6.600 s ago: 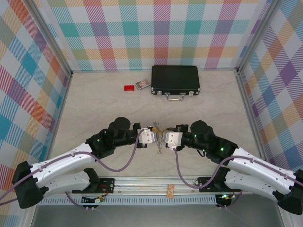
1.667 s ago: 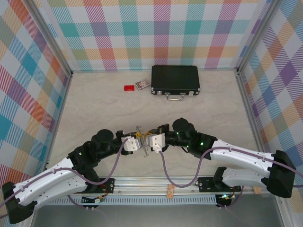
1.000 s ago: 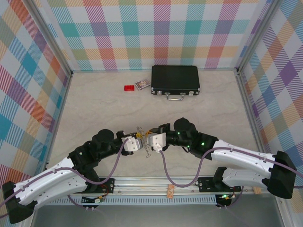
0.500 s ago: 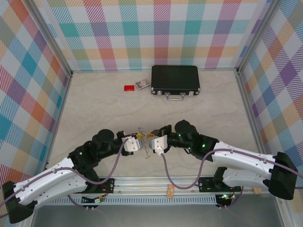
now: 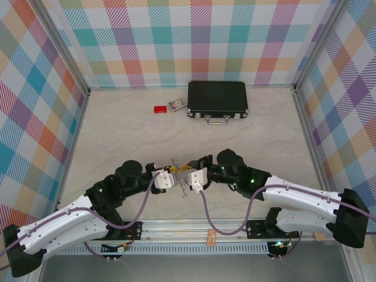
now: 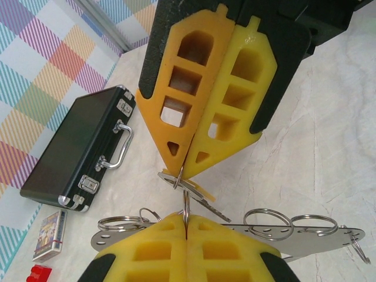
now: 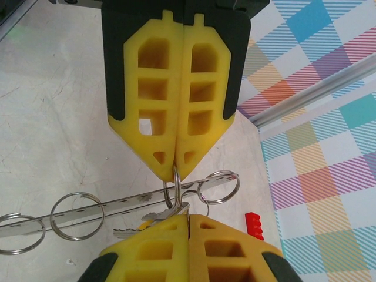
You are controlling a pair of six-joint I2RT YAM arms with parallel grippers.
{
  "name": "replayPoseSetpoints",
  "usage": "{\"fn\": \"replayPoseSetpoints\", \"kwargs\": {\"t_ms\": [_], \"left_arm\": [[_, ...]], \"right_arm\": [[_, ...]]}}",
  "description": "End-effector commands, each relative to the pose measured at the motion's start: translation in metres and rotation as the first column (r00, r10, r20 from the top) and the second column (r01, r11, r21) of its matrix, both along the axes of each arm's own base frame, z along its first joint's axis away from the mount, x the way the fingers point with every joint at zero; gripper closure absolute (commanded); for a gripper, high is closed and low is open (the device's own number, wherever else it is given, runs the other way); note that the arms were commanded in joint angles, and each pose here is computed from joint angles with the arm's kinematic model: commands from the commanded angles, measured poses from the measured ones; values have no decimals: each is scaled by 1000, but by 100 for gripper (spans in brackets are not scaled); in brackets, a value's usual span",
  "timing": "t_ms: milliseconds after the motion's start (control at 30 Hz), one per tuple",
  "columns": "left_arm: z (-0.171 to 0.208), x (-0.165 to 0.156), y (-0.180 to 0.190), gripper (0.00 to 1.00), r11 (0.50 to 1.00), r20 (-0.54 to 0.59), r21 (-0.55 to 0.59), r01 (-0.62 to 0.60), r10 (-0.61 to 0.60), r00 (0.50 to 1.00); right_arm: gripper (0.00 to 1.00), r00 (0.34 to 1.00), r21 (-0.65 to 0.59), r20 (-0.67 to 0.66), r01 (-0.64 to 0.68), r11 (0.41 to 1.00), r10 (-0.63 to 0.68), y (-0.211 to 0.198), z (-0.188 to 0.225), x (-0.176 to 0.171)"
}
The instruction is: Put the keys on the keyring
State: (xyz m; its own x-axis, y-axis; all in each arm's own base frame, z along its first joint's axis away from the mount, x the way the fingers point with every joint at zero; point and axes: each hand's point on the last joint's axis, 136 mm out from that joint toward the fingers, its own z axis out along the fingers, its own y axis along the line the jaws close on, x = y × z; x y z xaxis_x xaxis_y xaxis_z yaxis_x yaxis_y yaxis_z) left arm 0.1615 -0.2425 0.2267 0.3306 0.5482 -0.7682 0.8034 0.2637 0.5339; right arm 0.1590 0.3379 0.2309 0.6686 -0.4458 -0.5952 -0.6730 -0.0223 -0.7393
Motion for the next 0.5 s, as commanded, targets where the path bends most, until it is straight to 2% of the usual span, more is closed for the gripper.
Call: {"fn": "replayPoseSetpoints", "kwargs": {"t_ms": [0, 467], "left_arm": [[20, -4, -4, 100, 999, 17, -47, 22, -22, 1000], [21, -2, -3, 100, 999, 24, -51, 10, -9, 1000]], "right_arm": [[100, 999, 34, 21, -27, 999, 26, 6, 10, -3], [100, 999, 22, 17, -32, 999, 32, 4, 6, -6]]}}
